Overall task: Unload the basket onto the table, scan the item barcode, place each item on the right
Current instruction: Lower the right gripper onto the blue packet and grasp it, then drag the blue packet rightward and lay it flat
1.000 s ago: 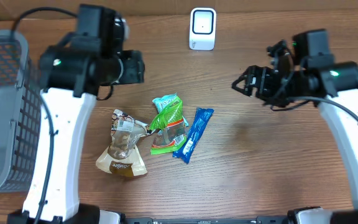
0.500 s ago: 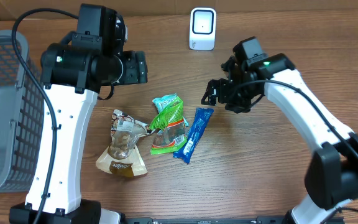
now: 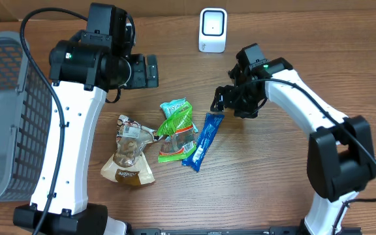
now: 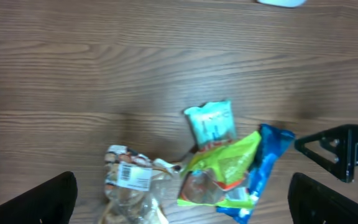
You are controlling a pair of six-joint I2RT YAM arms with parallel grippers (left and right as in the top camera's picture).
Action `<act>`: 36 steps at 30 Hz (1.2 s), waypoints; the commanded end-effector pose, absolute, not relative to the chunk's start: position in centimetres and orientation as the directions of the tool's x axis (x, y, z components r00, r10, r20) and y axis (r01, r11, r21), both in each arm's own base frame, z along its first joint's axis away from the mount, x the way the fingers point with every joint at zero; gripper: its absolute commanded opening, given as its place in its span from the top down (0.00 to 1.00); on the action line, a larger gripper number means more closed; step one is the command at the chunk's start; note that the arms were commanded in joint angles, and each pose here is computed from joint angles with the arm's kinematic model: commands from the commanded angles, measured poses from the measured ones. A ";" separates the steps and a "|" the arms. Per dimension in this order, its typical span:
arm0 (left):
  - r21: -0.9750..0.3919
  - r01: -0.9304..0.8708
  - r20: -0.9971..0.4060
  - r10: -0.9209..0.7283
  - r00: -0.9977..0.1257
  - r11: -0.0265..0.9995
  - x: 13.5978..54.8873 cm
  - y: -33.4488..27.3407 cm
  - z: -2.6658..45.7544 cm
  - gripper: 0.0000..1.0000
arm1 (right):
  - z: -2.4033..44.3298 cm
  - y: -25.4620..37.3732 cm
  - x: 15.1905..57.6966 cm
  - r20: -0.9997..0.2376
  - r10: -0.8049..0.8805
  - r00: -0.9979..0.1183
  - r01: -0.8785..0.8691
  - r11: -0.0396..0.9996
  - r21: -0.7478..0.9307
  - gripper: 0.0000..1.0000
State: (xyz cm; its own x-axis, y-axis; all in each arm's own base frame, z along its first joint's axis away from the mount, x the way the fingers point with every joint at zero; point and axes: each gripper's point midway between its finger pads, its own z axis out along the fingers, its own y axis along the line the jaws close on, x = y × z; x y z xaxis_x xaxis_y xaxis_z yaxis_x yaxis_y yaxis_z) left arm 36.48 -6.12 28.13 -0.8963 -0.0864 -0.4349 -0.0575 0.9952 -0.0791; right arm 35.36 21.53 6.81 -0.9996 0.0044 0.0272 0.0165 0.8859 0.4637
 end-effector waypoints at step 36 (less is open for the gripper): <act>0.161 -0.195 -0.531 -0.081 -0.843 0.968 36.0 0.1 30.9 0.00 | 0.9 14.7 35.4 0.168 0.255 -0.952 0.286 0.937 0.200 0.96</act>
State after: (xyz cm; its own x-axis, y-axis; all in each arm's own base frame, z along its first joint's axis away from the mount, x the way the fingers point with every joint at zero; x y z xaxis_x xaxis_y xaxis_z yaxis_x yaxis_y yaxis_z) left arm 36.19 -0.32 29.54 -0.8624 -0.0912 -0.4980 -0.1900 0.9700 0.1515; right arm 34.39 18.87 1.72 -0.9726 0.1510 0.1770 0.1981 0.9365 0.2893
